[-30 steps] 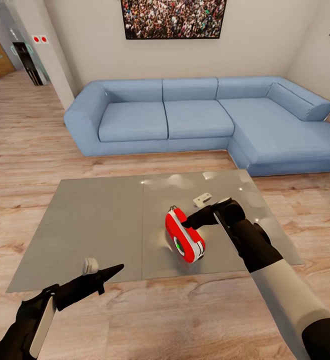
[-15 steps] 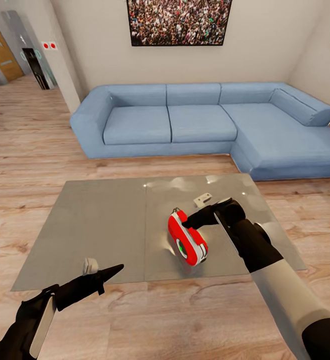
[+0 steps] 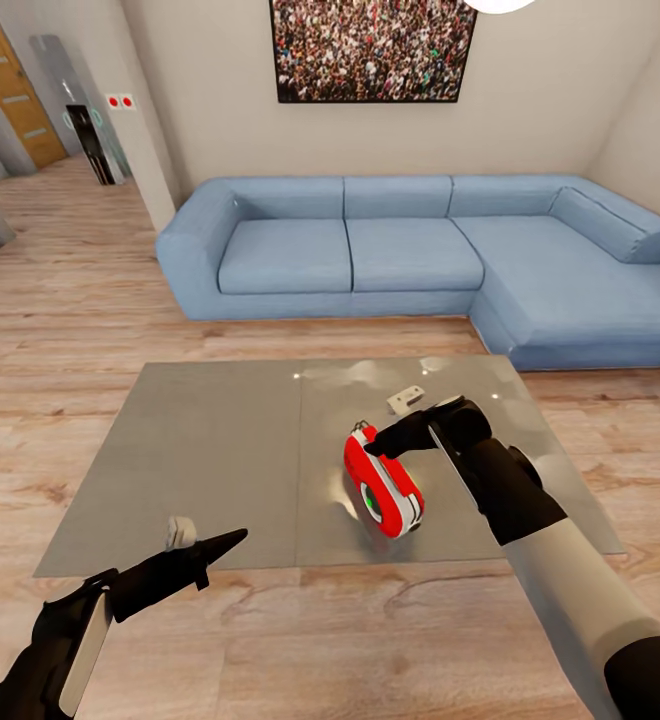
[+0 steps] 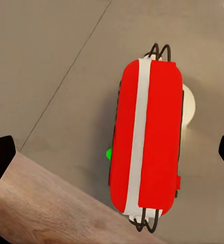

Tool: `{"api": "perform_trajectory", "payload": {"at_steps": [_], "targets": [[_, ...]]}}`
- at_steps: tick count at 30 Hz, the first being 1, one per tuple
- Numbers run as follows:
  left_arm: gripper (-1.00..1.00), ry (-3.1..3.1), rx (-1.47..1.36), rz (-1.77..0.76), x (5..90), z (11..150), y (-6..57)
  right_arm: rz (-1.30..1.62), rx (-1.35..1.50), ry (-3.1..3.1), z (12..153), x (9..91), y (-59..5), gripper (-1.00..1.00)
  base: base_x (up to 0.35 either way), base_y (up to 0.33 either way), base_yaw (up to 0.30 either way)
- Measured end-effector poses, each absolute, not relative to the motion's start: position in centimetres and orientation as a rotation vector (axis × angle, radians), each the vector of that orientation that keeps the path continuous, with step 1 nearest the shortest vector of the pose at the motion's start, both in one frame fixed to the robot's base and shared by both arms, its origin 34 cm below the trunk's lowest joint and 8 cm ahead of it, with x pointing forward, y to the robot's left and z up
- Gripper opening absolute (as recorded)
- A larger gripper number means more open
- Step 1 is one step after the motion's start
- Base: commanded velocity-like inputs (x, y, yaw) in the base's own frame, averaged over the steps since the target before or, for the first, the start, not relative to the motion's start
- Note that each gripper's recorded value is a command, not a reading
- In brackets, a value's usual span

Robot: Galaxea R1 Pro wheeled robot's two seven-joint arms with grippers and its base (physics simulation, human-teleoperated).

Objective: Turn on the radio receiver that's on the table in the living room.

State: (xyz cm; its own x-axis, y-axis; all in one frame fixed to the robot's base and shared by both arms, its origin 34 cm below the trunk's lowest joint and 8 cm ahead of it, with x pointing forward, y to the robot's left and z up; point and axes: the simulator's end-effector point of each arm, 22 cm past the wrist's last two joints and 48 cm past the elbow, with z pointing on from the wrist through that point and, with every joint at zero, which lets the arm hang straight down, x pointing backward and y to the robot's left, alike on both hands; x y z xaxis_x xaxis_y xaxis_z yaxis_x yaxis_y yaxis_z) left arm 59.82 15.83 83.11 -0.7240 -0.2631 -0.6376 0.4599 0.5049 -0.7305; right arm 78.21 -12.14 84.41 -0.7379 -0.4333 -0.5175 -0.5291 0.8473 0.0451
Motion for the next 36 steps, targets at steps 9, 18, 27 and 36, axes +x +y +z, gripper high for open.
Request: {"api": "perform_trajectory", "payload": {"at_steps": [9, 18, 27, 36], "targets": [[-1.0, 2.015, 0.165, -1.265, 59.9, 83.5, 15.8, 0.269, -0.689, 2.522, 84.8, 78.2, -12.6, 1.0, 0.0, 0.0, -0.106], [-1.0, 2.03, 0.154, -1.22, 60.4, 83.4, 16.3, 0.234, -0.673, 2.527, 85.2, 78.5, -14.7, 1.0, 0.0, 0.0, -0.122], [-1.0, 2.036, 0.147, -1.195, 60.7, 83.4, 16.5, 0.234, -0.671, 2.521, 85.7, 78.5, -14.7, 1.0, 0.0, 0.0, -0.013], [-1.0, 2.024, 0.154, -1.191, 60.9, 84.0, 16.5, 0.232, -0.668, 2.509, 86.6, 78.6, -14.7, 1.0, 0.0, 0.0, 0.022]]}}
